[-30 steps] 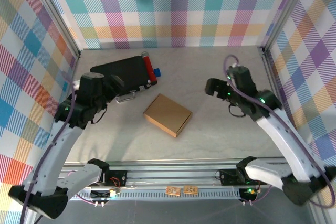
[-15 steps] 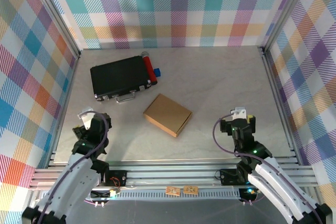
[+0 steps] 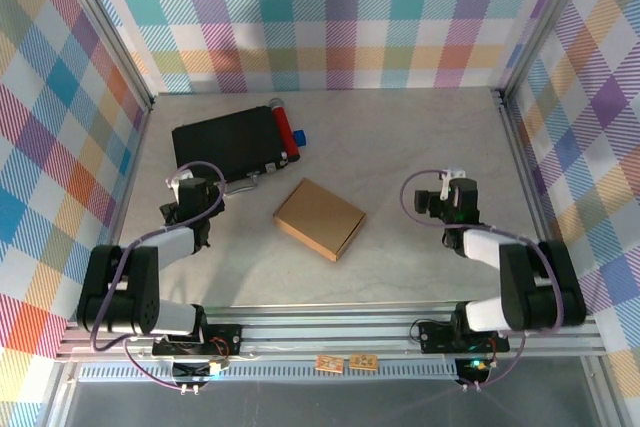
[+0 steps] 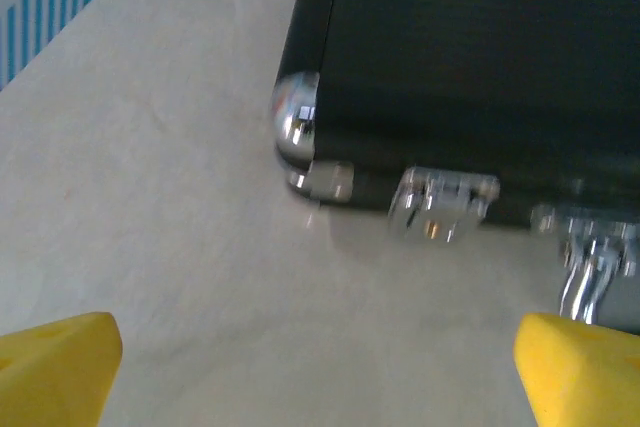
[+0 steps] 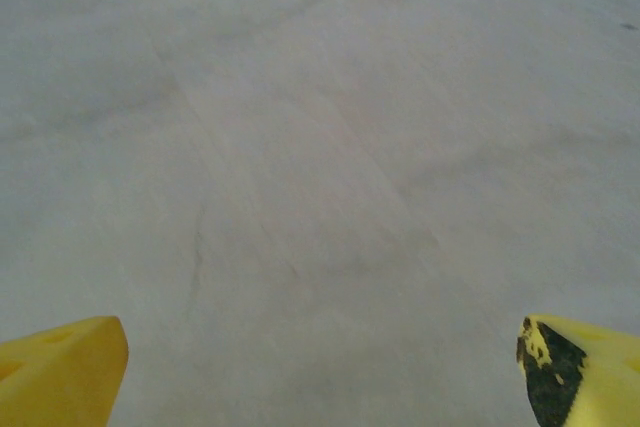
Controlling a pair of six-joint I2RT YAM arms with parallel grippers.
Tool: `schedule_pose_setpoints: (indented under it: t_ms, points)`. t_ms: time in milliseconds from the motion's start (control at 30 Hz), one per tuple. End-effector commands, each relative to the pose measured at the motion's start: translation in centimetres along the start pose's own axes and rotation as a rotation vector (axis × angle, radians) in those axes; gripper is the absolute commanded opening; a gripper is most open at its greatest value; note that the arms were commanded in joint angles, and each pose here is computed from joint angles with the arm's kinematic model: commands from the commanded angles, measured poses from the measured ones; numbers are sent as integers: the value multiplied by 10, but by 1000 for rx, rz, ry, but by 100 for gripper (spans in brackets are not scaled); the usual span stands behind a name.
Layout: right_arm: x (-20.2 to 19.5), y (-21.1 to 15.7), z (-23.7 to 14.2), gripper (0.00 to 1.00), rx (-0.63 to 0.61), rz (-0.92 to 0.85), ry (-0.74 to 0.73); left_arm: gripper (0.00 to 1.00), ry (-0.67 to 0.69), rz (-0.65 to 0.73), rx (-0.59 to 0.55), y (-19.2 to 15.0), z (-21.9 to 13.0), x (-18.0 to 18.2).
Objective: Fold the paper box
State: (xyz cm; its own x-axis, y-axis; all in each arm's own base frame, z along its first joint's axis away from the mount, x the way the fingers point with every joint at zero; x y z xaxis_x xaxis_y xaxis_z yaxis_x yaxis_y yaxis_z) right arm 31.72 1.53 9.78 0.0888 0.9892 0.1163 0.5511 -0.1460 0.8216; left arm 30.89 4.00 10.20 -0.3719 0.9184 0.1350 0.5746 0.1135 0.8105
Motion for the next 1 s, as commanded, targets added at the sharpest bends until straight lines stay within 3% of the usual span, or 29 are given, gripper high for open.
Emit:
schedule_pose_setpoints:
  t_ms: [0, 367, 633, 733, 767, 800, 867, 900, 967]
  points:
    - [12, 33, 11, 99, -163, 6, 147, 100, -85, -90, -186, 32, 7, -8]
    - [14, 17, -8, 99, -281, -25, 234, 100, -102, -184, -422, 6, -25, 9]
    - [16, 19, -2, 99, -258, -34, 231, 100, -147, -102, -350, 15, -14, -6]
    - [9, 26, 12, 99, -175, 18, 189, 100, -310, 59, -279, 12, 1, -40]
    - [4, 28, 13, 99, -171, 40, 178, 100, -363, 87, -312, 19, 8, -52]
    - [4, 28, 13, 99, -173, 40, 176, 100, -382, 115, -230, 17, 7, -54]
    - [4, 27, 13, 99, -172, 39, 175, 100, -373, 109, -287, 18, 7, -55]
    - [4, 27, 13, 99, -173, 37, 174, 100, -368, 117, -236, 15, 7, -54]
    - [4, 27, 13, 99, -173, 39, 175, 100, -365, 111, -267, 18, 7, -55]
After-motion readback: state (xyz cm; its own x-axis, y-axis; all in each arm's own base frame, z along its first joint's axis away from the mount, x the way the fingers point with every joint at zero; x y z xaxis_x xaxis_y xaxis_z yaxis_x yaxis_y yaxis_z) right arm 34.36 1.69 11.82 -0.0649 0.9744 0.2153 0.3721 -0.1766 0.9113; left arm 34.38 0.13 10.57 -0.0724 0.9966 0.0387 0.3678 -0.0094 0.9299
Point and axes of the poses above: each hand's point on the last joint's axis, 136 mm out from that joint toward the fingers, its own z axis out along the fingers, its own x axis along the line the jaws close on, y = z × x, the point moved 6 cm from there along -z, back along the fingers, and after that the axes turned 9 degrees about z, right-handed, at the moved point
